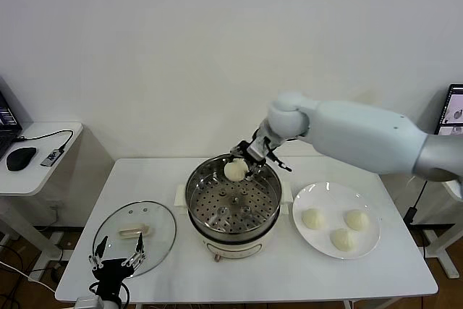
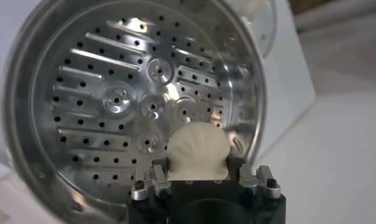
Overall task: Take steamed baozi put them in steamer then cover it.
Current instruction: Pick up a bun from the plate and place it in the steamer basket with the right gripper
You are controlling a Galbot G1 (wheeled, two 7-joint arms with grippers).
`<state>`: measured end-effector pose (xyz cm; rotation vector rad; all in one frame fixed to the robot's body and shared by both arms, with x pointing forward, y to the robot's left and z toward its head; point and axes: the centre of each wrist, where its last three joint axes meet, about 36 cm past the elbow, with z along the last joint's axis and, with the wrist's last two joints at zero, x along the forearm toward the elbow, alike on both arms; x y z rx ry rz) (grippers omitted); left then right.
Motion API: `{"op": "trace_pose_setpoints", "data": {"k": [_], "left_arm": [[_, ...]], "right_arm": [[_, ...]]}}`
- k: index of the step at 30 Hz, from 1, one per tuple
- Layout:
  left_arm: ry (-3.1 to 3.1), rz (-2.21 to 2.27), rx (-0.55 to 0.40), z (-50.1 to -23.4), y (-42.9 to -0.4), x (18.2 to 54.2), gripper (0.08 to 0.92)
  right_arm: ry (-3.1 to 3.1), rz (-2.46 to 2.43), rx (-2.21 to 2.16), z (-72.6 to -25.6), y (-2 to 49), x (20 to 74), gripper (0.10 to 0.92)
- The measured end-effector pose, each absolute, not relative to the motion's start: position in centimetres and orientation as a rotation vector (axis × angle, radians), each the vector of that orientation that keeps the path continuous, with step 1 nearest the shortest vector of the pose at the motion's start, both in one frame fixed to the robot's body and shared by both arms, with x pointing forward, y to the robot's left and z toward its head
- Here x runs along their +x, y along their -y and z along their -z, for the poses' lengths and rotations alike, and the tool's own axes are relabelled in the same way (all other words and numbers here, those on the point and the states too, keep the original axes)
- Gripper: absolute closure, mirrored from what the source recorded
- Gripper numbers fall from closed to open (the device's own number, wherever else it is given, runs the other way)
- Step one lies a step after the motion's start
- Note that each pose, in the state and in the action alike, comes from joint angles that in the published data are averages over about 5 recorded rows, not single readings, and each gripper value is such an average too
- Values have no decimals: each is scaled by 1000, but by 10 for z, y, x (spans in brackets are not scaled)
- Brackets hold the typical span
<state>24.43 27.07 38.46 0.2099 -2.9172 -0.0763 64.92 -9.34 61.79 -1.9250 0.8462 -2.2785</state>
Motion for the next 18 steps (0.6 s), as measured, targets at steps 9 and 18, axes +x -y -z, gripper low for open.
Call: {"op": "trace_pose_setpoints", "data": {"k": [9, 18], "left_arm": [[2930, 80, 203, -388, -270, 246, 177], [2945, 80, 196, -390, -268, 245, 177]], "right_arm": [[-589, 2299, -1863, -599, 77, 661, 416], [-467, 2319, -1830, -585, 70, 670, 339]]}}
